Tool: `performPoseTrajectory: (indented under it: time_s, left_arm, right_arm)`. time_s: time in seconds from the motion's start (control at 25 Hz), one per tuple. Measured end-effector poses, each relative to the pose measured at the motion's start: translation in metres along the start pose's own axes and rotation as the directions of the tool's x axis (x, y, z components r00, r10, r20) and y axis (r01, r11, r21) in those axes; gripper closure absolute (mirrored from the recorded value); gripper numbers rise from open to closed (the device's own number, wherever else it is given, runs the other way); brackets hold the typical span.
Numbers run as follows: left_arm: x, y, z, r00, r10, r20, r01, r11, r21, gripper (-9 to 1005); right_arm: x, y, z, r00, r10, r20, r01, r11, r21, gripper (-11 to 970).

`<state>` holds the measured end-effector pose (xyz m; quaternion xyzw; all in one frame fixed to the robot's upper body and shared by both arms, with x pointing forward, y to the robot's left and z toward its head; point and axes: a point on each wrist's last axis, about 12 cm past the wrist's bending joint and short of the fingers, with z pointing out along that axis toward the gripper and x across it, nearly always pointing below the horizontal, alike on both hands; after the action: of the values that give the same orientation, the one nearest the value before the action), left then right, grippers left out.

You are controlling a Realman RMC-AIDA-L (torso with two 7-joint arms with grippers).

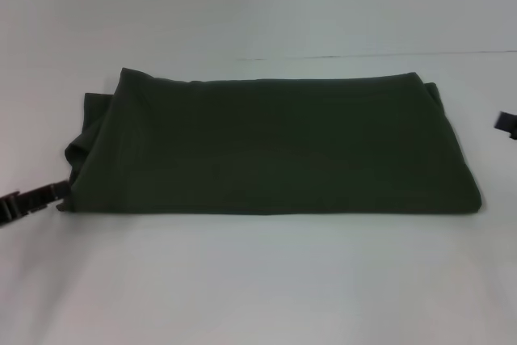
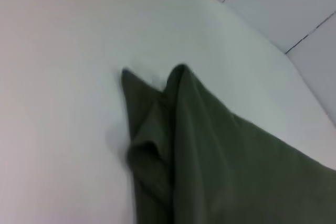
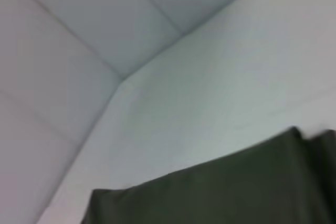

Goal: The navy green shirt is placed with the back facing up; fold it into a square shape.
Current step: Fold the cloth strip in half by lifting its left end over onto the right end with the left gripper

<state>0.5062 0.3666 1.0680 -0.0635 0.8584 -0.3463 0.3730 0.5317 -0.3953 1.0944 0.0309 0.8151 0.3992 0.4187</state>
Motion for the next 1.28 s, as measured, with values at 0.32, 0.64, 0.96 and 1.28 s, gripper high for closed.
performPoseTrajectory:
  time_s: [0.32, 0.64, 0.96, 1.28]
  left_arm:
    - [0.005, -0.003, 0.005, 0.981, -0.177, -0.075, 0.179, 0.984, 0.023, 195]
    - [0.012, -0.008, 0.025, 0.943, -0.315, -0.107, 0.323, 0.944, 0.069, 112]
    - [0.008, -0.008, 0.03, 0.909, -0.402, -0.113, 0.409, 0.911, 0.054, 113]
    - [0.002, -0.004, 0.032, 0.886, -0.453, -0.095, 0.456, 0.89, 0.003, 112]
  right_arm:
    - [-0.025, 0.022, 0.034, 0.996, -0.075, -0.052, 0.072, 0.995, -0.071, 91]
    - [-0.036, 0.035, 0.052, 0.988, -0.135, -0.073, 0.127, 0.986, -0.108, 41]
    - [-0.041, 0.036, 0.052, 0.987, -0.149, -0.058, 0.143, 0.984, -0.104, 36]
    - [-0.043, 0.035, 0.049, 0.988, -0.147, -0.042, 0.142, 0.984, -0.103, 37]
